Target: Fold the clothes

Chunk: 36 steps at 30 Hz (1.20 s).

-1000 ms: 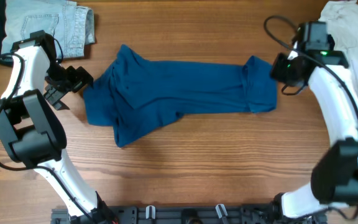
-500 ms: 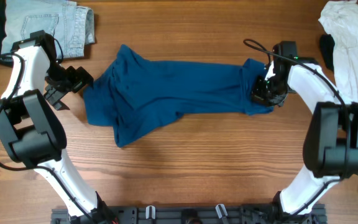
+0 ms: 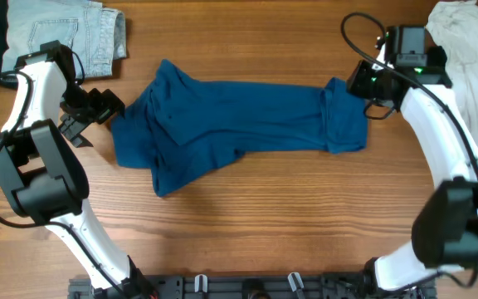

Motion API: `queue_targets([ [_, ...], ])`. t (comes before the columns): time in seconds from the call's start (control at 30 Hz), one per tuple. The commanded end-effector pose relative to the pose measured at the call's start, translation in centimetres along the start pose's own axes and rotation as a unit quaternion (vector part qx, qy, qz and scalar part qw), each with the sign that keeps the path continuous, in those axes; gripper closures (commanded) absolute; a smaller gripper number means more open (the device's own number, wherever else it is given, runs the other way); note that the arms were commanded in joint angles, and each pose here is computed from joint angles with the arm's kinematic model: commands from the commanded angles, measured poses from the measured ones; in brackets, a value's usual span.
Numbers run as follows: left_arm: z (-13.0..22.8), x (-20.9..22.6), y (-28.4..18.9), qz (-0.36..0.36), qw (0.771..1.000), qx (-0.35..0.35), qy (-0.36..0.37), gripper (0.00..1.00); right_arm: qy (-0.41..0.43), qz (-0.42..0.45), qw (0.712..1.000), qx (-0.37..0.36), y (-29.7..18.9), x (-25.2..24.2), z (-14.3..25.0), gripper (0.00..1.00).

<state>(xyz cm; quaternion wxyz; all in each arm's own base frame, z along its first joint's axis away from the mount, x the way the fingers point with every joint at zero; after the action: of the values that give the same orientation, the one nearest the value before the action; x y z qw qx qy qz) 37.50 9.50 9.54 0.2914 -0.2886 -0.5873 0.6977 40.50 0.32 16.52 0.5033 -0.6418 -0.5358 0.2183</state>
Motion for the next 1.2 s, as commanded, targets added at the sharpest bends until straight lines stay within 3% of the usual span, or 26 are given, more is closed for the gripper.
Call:
queue_targets([
  [0.0, 0.2, 0.0, -0.6, -0.003, 1.000, -0.009, 0.005, 0.00, 0.003, 0.034, 0.998, 0.043, 4.3, -1.3, 1.3, 0.96],
  [0.27, 0.2, 0.0, -0.6, -0.003, 1.000, -0.009, 0.005, 0.00, -0.005, 0.023, 0.997, 0.078, 11.2, -2.0, 2.8, 0.96],
  [0.4, 0.3, 0.0, -0.6, -0.004, 1.000, -0.007, 0.005, 0.00, -0.013, 0.025, 0.998, 0.057, 10.7, -1.8, 1.8, 0.95],
  [0.43, 0.3, 0.1, -0.6, -0.005, 1.000, -0.005, 0.005, 0.00, -0.013, 0.028, 0.998, 0.050, 10.1, -1.8, 1.3, 0.86],
  [0.47, 0.4, 0.1, -0.6, -0.006, 1.000, -0.004, 0.005, 0.00, -0.012, 0.030, 0.999, 0.036, 9.0, -1.6, 0.4, 0.71],
  [0.53, 0.4, 0.1, -0.6, -0.006, 1.000, -0.004, 0.005, 0.00, -0.011, 0.025, 1.000, 0.012, 6.5, -1.4, -1.1, 0.25],
  [0.67, 0.4, 0.1, -0.6, -0.006, 1.000, -0.004, 0.005, 0.00, 0.002, 0.016, 0.999, -0.036, 0.5, -1.5, -3.7, 0.03],
  [0.9, 0.4, 0.1, -0.6, -0.005, 1.000, -0.004, 0.005, 0.00, 0.041, 0.041, 0.997, -0.047, -4.6, -5.6, -4.2, 0.00],
  [1.17, 0.3, 0.0, -0.6, -0.005, 1.000, -0.006, 0.005, 0.00, 0.034, -0.069, 0.994, 0.079, 1.6, -9.5, -1.0, 0.00],
])
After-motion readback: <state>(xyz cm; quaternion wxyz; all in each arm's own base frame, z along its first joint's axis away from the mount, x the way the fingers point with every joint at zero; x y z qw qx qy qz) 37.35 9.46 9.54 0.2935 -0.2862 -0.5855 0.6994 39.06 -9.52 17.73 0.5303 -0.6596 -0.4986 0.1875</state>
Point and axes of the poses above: each gripper's point midway between its finger pads, its own y axis out along the fingers, its own x axis along the line the jaws close on, z = x × y, the point moved 6 cm from there along -y, back along the fingers, and after that the axes turned 2 degrees about y, right-handed, at the moved point
